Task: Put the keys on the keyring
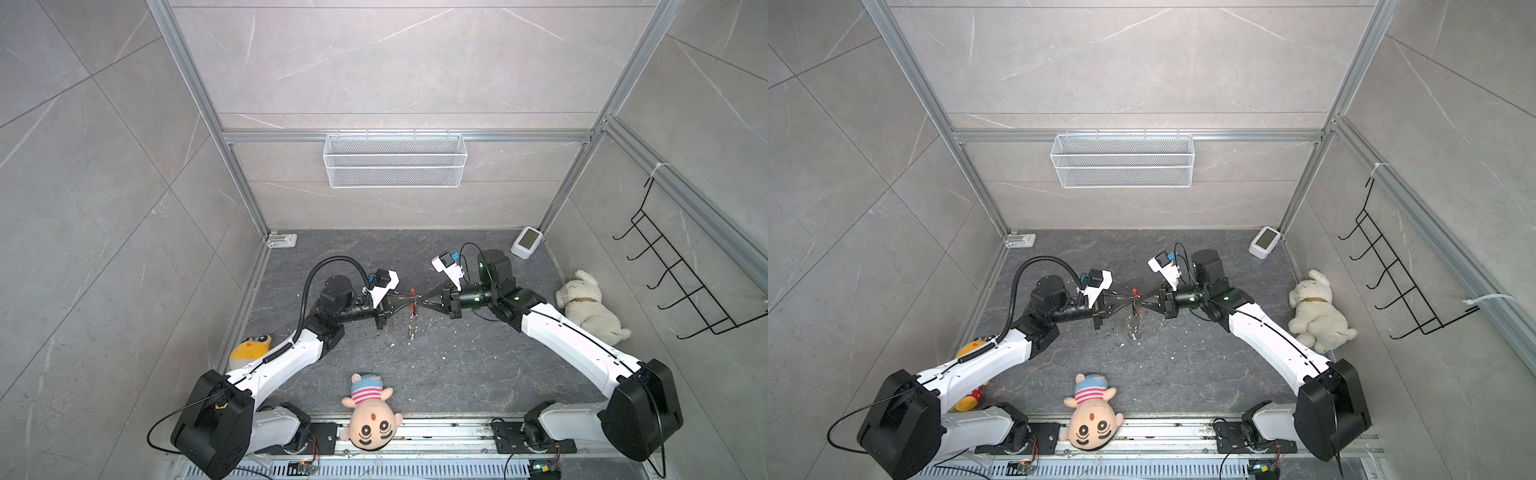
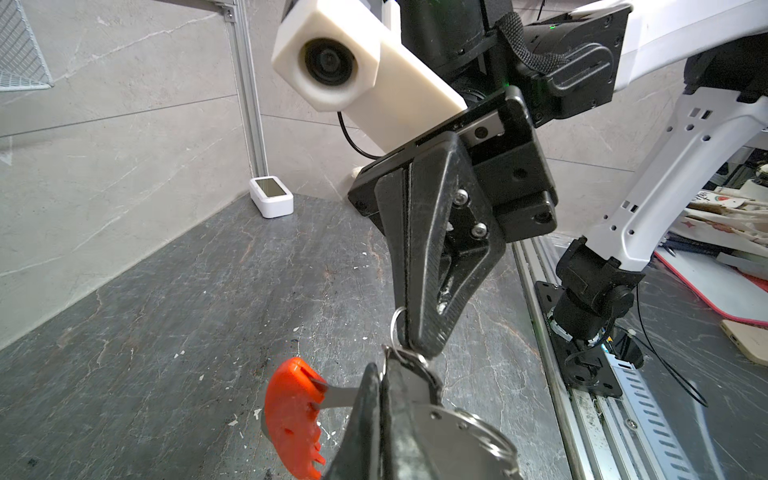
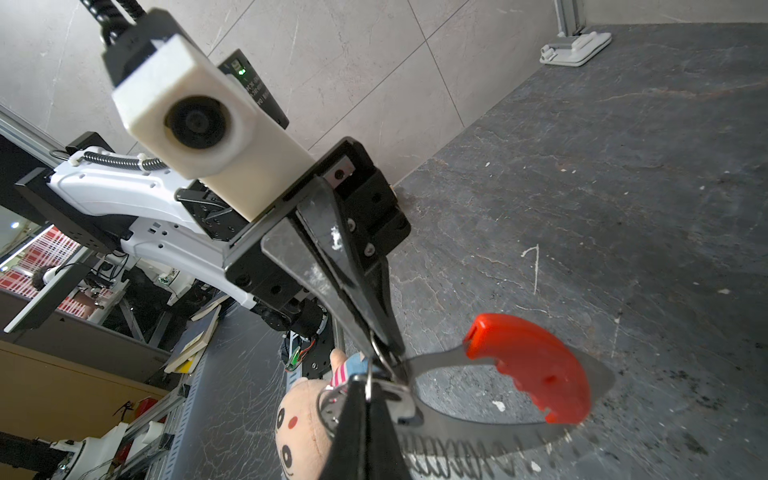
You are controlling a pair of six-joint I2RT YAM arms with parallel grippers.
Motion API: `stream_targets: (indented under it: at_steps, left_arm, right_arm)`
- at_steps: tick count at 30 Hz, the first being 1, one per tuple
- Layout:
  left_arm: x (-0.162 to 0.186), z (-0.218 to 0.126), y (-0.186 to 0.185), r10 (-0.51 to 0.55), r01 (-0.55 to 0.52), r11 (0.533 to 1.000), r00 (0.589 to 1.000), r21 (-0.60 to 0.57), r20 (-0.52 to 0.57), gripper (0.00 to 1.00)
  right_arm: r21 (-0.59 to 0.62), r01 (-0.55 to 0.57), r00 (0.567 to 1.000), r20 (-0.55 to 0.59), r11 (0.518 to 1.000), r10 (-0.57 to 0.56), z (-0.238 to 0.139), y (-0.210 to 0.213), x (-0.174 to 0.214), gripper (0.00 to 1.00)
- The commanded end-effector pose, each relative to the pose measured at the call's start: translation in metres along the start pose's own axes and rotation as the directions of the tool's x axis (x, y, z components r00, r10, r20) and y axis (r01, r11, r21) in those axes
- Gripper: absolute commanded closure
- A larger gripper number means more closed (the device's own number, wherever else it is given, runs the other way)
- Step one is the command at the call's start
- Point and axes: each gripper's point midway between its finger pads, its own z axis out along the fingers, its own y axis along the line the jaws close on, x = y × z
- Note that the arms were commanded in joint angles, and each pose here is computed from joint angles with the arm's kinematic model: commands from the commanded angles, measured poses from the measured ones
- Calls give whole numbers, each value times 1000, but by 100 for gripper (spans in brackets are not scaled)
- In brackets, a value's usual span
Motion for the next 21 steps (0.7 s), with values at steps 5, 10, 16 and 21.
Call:
stream_targets:
  at_steps: [5,10,16,21]
  left_arm:
    - [-42,-2,-6,103,-107,994,989,33,105,100]
    - [-48,-4,-9,119,-125,991,984,38,129,100]
    - [-52,-5,-14,130,-139,989,981,57,145,100]
    - [-57,-7,-18,139,-152,986,978,68,157,100]
  right_arm:
    - [-1,-2,1000,20,1000,2,4,-5,-13,100]
    - [0,-31,999,21,1000,31,7,-12,-11,100]
    - [-11,-54,998,29,999,54,6,-19,-9,100]
    - [-26,-74,996,51,997,75,1,-23,-13,100]
